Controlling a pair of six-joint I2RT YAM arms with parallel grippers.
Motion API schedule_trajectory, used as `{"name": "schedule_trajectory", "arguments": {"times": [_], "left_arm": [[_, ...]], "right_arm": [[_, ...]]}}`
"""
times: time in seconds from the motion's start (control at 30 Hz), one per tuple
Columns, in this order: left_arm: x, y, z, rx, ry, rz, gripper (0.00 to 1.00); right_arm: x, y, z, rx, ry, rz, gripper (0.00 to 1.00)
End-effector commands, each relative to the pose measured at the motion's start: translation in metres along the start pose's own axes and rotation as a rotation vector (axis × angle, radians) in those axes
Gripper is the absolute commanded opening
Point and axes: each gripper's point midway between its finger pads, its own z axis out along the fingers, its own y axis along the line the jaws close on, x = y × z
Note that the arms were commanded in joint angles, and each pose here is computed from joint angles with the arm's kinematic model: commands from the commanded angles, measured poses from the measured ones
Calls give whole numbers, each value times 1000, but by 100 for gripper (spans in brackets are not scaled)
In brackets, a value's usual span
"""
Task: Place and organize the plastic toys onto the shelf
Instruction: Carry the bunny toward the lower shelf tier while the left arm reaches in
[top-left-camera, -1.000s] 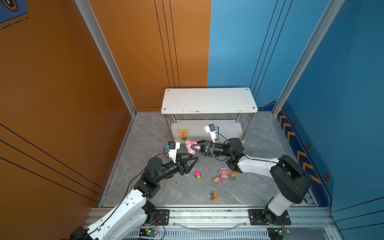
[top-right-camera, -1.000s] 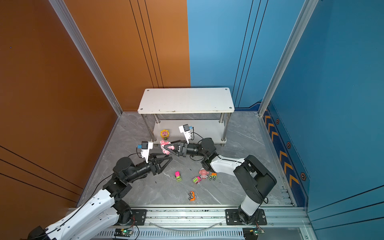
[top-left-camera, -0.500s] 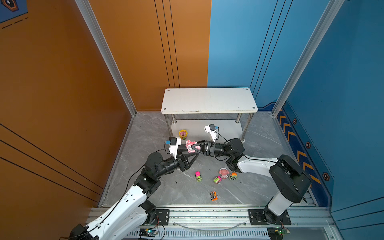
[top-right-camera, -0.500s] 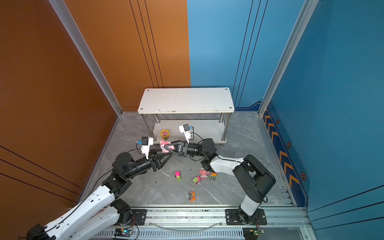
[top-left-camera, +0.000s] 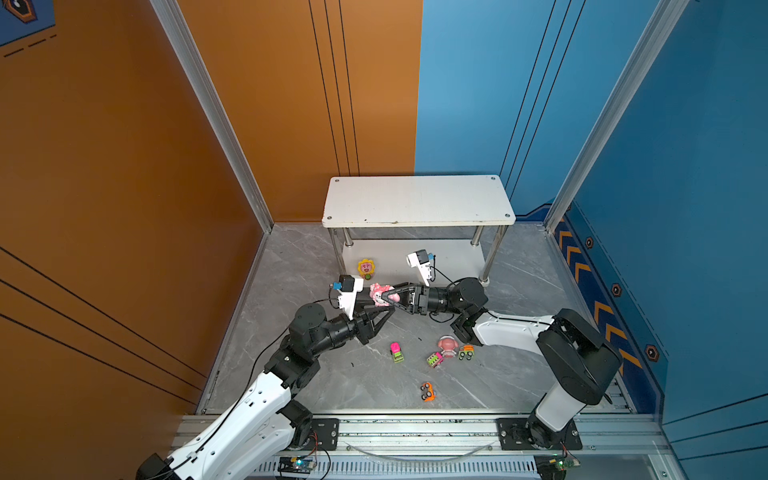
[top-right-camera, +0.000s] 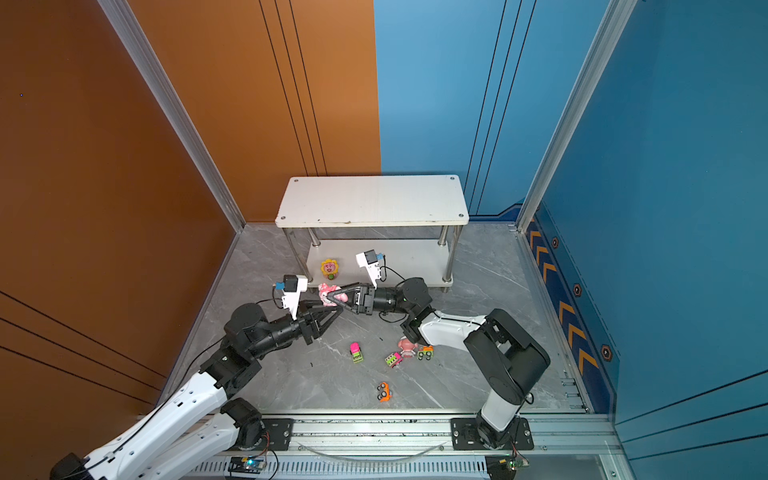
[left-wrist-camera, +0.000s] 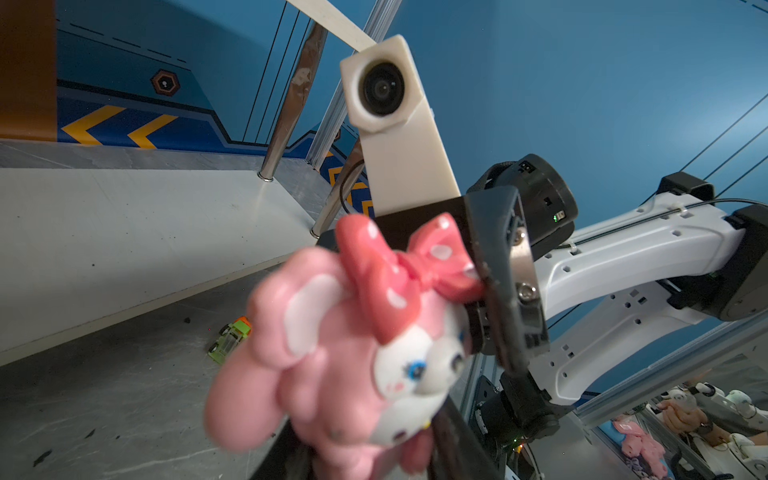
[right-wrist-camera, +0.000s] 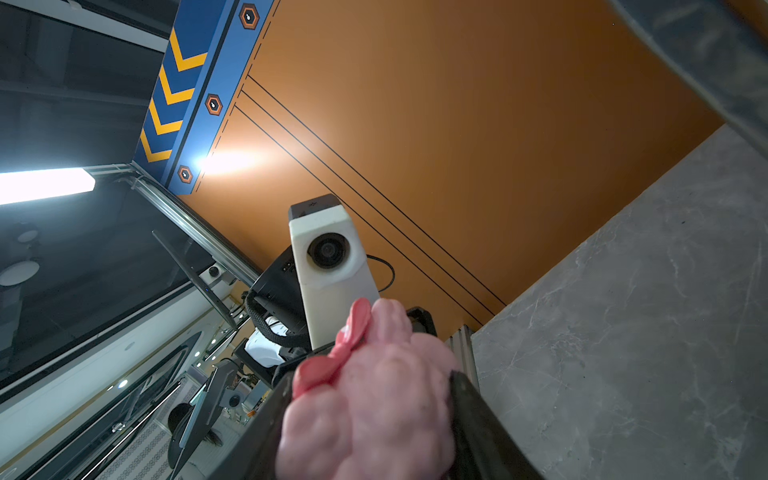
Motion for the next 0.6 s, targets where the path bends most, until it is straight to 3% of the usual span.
{"name": "schedule_trajectory", "arguments": {"times": [0.0,0.13,0.27,0.33,0.57], "left_arm": [[-14,1,-1,-28,-34,30,4],[-12,5,0,-47,-25,34,0],[-7,13,1,-100,-10,77,0],[-6,16,1,-125,-6,96,0],[0,22,4,-192,16,180,0]], "right_arm": [[8,5,2,-28,25,-20,0],[11,1,3,0,35,-16,1],[16,-7,4,80,60,-19,31],[21,-9,4,132,81,-51,41],[43,-9,-3,387,221,-254,56]]}}
